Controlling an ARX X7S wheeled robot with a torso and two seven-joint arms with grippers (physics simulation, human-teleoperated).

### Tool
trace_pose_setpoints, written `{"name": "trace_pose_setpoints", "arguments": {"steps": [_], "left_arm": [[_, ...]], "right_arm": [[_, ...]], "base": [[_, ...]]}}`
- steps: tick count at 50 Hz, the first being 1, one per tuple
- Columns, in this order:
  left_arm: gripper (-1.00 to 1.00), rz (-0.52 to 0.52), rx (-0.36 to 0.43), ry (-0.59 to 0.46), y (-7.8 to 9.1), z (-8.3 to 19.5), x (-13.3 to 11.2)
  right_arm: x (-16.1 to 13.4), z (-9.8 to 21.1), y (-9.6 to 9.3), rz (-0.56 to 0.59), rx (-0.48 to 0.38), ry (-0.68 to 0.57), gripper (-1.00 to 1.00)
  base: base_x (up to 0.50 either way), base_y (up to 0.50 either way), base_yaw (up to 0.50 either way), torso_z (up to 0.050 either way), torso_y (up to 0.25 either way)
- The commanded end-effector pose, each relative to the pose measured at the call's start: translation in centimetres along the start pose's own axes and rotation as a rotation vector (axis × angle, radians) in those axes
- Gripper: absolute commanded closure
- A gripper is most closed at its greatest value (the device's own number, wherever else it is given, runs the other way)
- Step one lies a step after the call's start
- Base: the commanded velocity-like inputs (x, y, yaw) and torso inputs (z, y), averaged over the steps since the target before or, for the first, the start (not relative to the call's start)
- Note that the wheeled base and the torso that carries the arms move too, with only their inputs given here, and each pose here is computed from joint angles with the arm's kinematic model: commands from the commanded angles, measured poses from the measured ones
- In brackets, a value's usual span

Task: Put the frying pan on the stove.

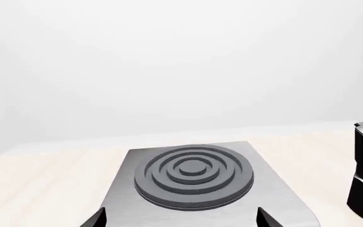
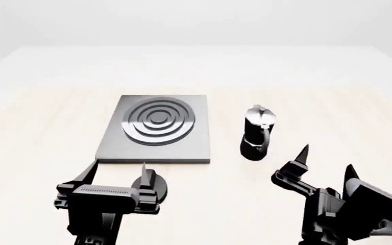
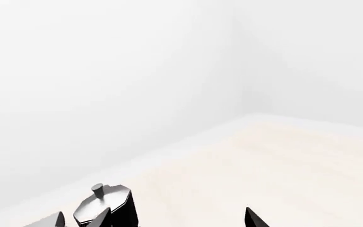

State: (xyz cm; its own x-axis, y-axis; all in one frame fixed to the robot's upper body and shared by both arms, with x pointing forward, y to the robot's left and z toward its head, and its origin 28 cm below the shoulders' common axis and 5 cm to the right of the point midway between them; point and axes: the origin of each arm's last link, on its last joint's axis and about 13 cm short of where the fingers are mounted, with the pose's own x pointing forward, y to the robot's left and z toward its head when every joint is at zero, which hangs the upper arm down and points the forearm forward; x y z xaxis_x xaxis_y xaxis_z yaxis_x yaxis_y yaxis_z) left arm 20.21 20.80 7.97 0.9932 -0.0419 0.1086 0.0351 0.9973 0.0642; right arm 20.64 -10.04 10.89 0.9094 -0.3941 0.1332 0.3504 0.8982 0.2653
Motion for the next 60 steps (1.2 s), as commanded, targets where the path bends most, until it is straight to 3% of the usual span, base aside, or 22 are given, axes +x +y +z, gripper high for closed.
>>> {"name": "trace_pose_setpoints", "arguments": {"steps": [1,25,36,60], "left_arm": [[-1.00,0.004,-0.004,-0.002,0.1,0.0,0.0],[-1.00,0.011,-0.015,-0.001,0.2,-0.1,0.0],[-1.00,0.011,-0.018,0.000,0.2,-0.2,-0.1],[-1.00,0.009,-0.020,-0.004,0.2,0.0,-0.2]], "right_arm": [[0.0,-0.2,-0.5,-0.108,0.027,-0.012,-1.00],[0.8,-1.8,-1.0,-0.291,0.079,0.037,-1.00],[1.1,-1.0,-1.0,-0.368,0.140,0.027,-1.00],[2.4,0.8,0.2,-0.475,0.169,-0.039,-1.00]], "base": [[0.00,0.00,0.00,0.000,0.000],[0.00,0.00,0.00,0.000,0.000],[0.00,0.00,0.00,0.000,0.000],[0.00,0.00,0.00,0.000,0.000]]}}
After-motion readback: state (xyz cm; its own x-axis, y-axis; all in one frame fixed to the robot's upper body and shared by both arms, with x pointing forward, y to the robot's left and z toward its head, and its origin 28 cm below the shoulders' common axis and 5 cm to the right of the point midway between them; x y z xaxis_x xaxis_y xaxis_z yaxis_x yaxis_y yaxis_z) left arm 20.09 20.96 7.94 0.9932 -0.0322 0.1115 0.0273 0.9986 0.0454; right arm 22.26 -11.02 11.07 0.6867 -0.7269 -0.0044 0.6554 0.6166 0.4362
